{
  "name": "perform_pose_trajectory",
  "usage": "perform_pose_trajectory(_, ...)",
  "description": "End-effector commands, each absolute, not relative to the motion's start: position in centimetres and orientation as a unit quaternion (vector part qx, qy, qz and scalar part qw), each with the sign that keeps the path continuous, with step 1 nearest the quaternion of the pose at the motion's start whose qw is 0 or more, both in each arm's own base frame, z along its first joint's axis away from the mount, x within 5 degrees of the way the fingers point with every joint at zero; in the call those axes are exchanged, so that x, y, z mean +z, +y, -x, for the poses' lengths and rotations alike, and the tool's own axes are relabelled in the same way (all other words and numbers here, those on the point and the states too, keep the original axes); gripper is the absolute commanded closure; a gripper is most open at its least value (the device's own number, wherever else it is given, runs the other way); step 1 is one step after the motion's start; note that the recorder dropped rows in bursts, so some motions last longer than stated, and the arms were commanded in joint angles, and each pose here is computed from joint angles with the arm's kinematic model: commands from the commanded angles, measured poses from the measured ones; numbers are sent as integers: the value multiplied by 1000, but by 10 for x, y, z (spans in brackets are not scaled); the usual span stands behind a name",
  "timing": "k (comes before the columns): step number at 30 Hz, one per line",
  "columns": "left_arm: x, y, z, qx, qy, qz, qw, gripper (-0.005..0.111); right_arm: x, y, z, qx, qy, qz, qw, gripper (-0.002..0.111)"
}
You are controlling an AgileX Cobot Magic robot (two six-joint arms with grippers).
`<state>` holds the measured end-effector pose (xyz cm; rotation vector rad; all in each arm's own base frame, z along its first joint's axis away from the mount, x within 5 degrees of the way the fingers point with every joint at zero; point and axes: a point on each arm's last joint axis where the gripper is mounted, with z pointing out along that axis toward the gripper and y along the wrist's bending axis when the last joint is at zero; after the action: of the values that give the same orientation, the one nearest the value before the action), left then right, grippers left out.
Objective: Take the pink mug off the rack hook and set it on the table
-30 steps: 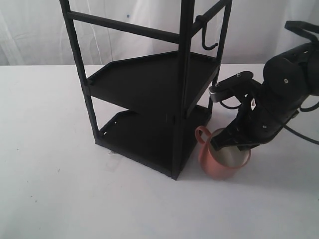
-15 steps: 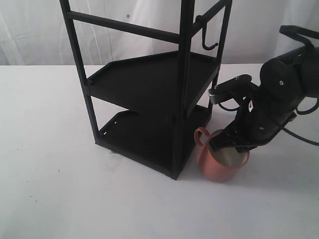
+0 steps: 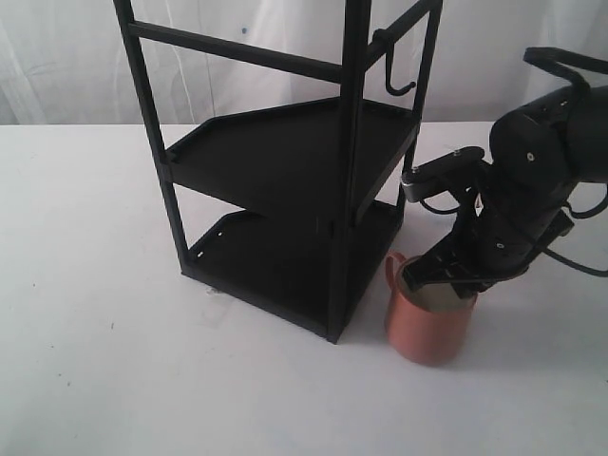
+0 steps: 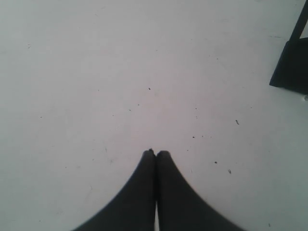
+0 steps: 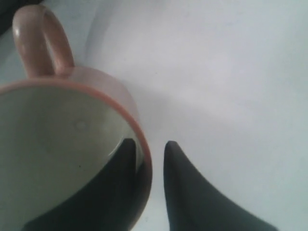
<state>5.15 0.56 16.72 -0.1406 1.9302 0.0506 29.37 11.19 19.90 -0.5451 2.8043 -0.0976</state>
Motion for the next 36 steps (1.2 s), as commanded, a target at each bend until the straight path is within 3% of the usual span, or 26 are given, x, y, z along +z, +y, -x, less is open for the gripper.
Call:
perform_pose_trajectory(1, 166, 5, -51, 19, 821, 58, 568, 107, 200, 110, -295, -39, 971, 188, 145, 79)
perform_pose_trajectory(6, 166, 5, -51, 19, 821, 58, 568, 107, 211, 111, -298, -38, 970, 185, 155, 75)
perform_pose_trajectory(14, 166, 5, -51, 19, 821, 58, 568, 107, 264, 102, -286, -48, 958, 185, 216, 75)
perform_pose_trajectory(19, 166, 5, -51, 19, 821, 58, 568, 107, 261, 84, -278, -78, 951, 145, 262, 75)
perform_pose_trajectory(21, 166, 5, -51, 19, 821, 58, 568, 107, 252, 72, -277, -89, 952, 111, 270, 80)
perform_pose_trajectory(26, 166, 5, -51, 19, 821, 58, 568, 107, 253, 56, -269, -66, 949, 47, 305, 106)
perform_pose_trajectory(36, 166, 5, -51, 19, 821, 58, 568, 107, 301, 44, -206, -11, 871, 79, 485, 108)
